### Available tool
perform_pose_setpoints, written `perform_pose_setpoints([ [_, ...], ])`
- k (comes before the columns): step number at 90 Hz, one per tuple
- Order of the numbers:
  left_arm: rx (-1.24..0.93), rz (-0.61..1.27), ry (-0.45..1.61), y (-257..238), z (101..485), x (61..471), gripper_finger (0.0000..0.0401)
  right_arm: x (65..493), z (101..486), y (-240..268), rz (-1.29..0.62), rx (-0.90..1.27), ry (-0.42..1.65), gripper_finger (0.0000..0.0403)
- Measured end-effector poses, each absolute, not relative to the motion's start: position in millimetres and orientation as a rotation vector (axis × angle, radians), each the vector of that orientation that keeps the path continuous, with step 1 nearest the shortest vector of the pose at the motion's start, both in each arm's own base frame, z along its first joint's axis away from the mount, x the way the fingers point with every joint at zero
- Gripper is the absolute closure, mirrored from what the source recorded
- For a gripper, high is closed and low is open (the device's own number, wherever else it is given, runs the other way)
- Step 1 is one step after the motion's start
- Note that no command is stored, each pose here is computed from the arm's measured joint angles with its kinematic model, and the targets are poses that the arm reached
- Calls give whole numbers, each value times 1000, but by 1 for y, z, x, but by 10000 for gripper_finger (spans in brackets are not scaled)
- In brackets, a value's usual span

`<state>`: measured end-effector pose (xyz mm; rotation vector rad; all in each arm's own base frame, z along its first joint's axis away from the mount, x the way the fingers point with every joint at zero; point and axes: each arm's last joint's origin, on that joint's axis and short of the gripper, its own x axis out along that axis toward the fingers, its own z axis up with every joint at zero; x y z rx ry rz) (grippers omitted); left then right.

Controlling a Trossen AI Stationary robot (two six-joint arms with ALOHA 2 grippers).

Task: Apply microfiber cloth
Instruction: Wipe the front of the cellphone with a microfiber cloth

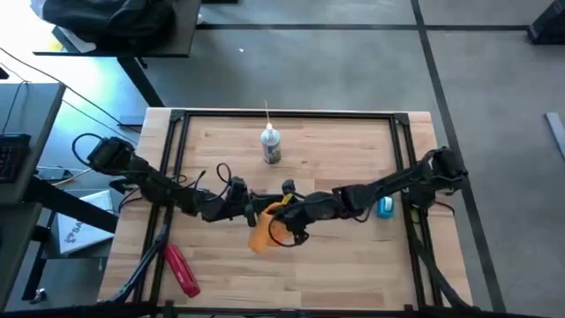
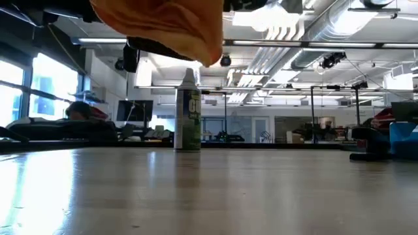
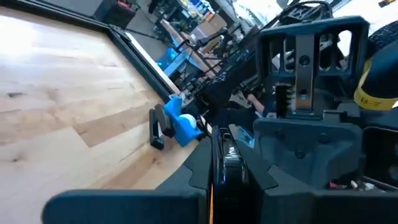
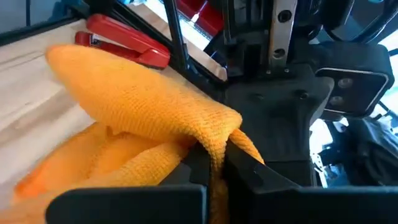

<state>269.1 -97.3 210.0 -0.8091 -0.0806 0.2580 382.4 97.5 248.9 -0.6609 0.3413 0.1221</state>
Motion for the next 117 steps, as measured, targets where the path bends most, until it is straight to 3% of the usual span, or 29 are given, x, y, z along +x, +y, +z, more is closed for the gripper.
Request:
perform_pose_setpoints([
  [27, -781, 257, -67, -103, 208, 267, 384, 375, 245, 98, 4, -778, 466, 403],
  [79, -803, 172, -56, -110, 212, 265, 384, 330, 285, 87, -136, -844, 606, 403],
  [97, -794, 212, -69, -110, 211, 264, 384, 321, 297, 100, -92, -834, 537, 403],
  [117, -794, 258, -92, -108, 212, 264, 384, 329, 296, 117, 145, -709, 403, 403],
])
